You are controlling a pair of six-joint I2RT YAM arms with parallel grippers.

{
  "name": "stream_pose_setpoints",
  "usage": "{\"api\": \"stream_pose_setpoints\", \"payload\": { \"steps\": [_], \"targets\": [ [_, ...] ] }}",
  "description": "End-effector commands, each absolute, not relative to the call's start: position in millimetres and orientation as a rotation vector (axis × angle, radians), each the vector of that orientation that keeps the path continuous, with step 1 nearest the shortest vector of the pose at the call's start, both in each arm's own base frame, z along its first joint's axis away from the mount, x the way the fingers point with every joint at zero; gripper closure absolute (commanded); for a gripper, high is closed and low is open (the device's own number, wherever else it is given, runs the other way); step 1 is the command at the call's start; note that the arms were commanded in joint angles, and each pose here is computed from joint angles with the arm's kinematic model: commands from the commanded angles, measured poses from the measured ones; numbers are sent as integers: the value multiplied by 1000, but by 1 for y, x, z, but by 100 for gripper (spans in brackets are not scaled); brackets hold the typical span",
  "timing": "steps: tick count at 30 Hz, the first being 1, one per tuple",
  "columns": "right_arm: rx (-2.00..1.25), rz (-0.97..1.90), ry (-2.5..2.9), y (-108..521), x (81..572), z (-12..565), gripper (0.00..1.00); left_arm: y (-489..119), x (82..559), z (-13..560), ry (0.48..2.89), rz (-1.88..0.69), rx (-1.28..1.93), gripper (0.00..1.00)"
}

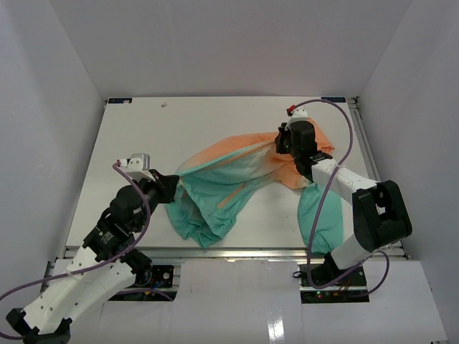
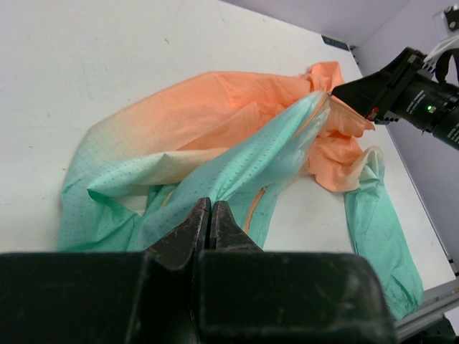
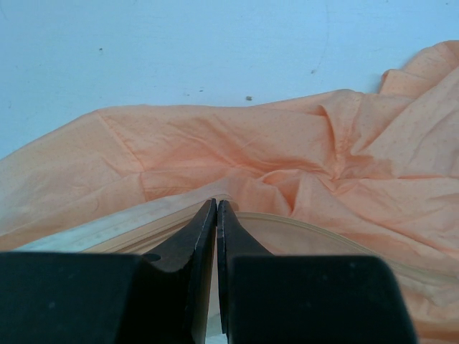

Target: Zip up the jacket

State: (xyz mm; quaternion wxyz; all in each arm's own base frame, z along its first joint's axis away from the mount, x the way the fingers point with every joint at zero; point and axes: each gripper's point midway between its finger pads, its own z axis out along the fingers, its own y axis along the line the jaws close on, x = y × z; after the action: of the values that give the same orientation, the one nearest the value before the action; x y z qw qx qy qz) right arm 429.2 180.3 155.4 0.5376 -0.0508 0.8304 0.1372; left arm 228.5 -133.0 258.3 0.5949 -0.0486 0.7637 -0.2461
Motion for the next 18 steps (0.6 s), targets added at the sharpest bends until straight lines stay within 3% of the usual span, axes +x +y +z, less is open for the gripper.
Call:
{"api": "stream_pose_setpoints", "payload": {
  "steps": [1, 10, 18],
  "targets": [
    [-86, 274, 1900, 157, 451, 185, 92, -105, 221, 303, 1678, -520, -173, 100],
    [-23, 224, 1886, 114, 471, 202, 92, -80, 208, 314, 1650, -463, -217, 100],
    [70, 215, 1924, 79, 497, 180, 92, -66, 200, 334, 1597, -439, -229, 100]
  ]
}}
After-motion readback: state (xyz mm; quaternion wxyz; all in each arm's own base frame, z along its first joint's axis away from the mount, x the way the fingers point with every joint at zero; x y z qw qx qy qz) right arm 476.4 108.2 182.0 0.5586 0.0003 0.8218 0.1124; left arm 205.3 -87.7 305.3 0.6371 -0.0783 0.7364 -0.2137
